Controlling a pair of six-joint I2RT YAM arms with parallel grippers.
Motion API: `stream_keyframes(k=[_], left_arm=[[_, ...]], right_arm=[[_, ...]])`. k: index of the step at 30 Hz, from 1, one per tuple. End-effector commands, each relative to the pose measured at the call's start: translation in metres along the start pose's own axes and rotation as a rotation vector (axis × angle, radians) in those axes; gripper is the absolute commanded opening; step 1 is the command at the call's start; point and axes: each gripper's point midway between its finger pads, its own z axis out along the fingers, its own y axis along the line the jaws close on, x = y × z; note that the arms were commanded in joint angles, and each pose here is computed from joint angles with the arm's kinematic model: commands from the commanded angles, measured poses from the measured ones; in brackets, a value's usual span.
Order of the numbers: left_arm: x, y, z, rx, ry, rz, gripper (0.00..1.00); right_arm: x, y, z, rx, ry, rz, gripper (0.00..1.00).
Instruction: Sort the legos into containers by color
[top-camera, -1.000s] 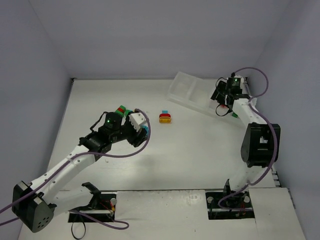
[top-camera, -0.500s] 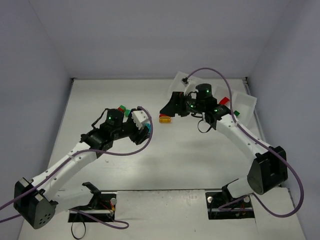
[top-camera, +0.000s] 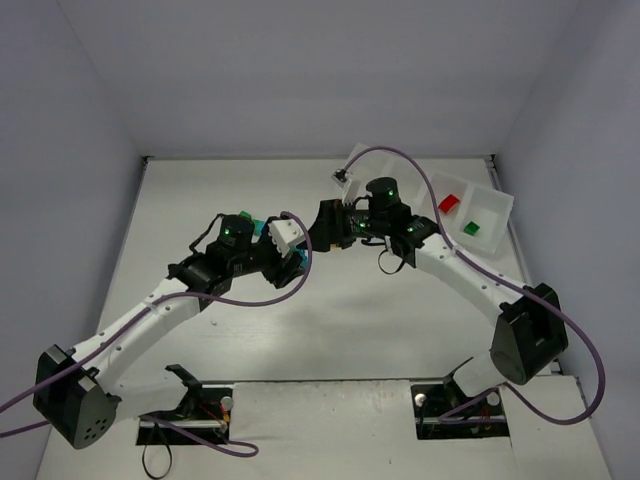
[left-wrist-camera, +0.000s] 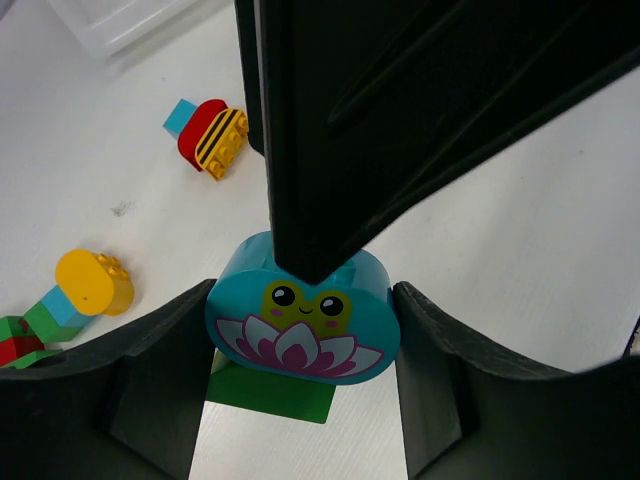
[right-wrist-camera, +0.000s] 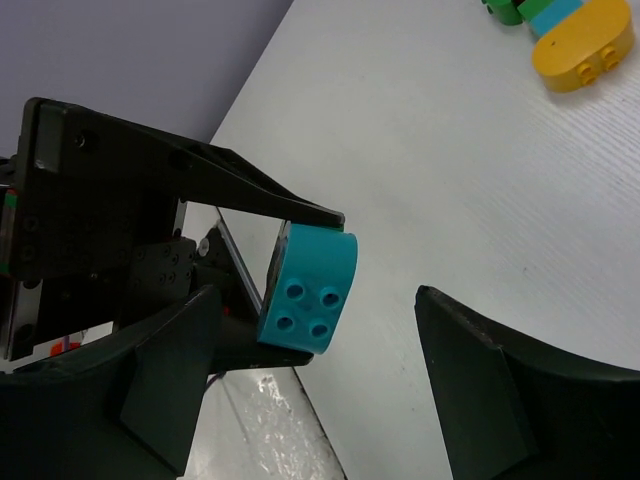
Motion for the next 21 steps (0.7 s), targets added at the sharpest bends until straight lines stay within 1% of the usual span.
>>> stream_keyframes(k=[1,8,12,14,15,17,18,19,20,21], left_arm=[[-0.050,0.005,-0.007,-0.005,-0.139,0.069,0.00],[-0.052,0.005,-0.009,-0.007,-0.146,0.070,0.00],[-0.050,0.006,-0.007,-0.014,-0.137,0.072,0.00],[-0.049,0.006,-0.007,-0.013,-0.134,0.070,0.00],[-0.049,0.006,-0.006,-0.012,-0.136,0.073,0.00],[-0.048,0.005,-0.006,-0.008,-0.134,0.069,0.00],[-0.048,0.005,-0.006,-0.008,-0.134,0.069,0.00],[-0.048,0.005,-0.006,-0.008,-0.134,0.069,0.00],[-0.048,0.005,-0.006,-0.007,-0.132,0.072,0.00],[-0.047,0.005,-0.006,-0.009,-0.130,0.071,0.03]], right_arm=[[-0.009,0.017,0.009,-0.061,-0.027,-0.044,0.75],[0.002,0.019,0.021,-0.071,0.009,-0.035,0.75],[0.008,0.022,0.025,-0.077,0.024,-0.036,0.70],[0.011,0.021,0.025,-0.077,0.029,-0.033,0.66],[0.012,0.022,0.025,-0.079,0.031,-0.033,0.60],[0.011,0.022,0.024,-0.075,0.025,-0.036,0.51],[0.011,0.021,0.025,-0.071,0.024,-0.038,0.37],[0.010,0.021,0.024,-0.068,0.019,-0.040,0.29],[0.008,0.020,0.024,-0.061,0.011,-0.044,0.15],[0.007,0.019,0.024,-0.055,0.008,-0.046,0.08]])
